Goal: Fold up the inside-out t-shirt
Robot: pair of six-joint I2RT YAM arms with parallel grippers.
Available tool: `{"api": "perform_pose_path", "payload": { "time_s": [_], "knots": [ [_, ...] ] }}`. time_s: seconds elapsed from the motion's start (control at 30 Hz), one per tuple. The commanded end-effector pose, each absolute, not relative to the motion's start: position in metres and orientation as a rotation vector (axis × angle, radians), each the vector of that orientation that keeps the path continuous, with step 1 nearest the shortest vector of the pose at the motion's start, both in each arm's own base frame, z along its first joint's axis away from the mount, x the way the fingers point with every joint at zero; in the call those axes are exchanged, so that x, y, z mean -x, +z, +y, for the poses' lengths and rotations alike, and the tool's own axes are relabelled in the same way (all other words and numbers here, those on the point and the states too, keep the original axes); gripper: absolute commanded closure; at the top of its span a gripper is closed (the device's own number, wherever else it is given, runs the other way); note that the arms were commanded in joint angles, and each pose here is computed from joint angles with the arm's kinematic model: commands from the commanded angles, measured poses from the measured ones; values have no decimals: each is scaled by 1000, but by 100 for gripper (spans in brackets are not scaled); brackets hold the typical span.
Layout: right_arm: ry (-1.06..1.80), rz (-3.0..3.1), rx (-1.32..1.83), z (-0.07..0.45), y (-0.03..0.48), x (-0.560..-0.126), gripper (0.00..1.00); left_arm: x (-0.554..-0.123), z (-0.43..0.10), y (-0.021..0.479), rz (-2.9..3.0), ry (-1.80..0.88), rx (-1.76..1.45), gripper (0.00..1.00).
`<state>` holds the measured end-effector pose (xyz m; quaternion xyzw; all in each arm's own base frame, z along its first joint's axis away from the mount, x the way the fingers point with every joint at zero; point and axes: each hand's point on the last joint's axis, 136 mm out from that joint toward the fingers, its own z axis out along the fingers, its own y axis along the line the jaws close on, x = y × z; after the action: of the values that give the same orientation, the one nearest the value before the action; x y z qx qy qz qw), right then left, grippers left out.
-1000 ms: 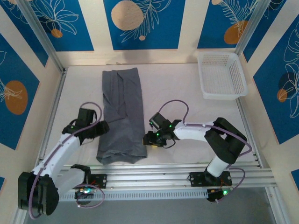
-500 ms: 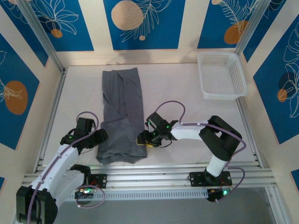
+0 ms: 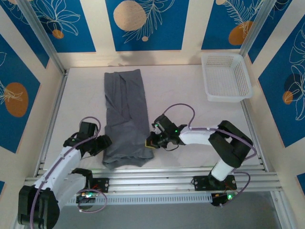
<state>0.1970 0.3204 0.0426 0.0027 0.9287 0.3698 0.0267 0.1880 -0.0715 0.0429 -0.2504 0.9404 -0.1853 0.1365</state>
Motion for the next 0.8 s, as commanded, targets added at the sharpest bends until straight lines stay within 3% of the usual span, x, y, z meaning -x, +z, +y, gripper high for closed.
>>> {"api": "perform_pose_path", "payload": {
  "time_s": [0.0,0.27,0.43,0.77],
  "knots": [
    [1143,2870,-43,312,44,-197,100,-172,-80,27,2793,-624,789,42],
    [1178,2879,-37,318,40,-194,100,-181,-106,26,2793,-838,688,44],
    [1167,2890,-45,317,36,-193,100,-185,-113,35,2763,-904,660,66],
    [1148,2909,-51,317,32,-193,100,-180,-116,36,2747,-946,651,74]
  ]
}}
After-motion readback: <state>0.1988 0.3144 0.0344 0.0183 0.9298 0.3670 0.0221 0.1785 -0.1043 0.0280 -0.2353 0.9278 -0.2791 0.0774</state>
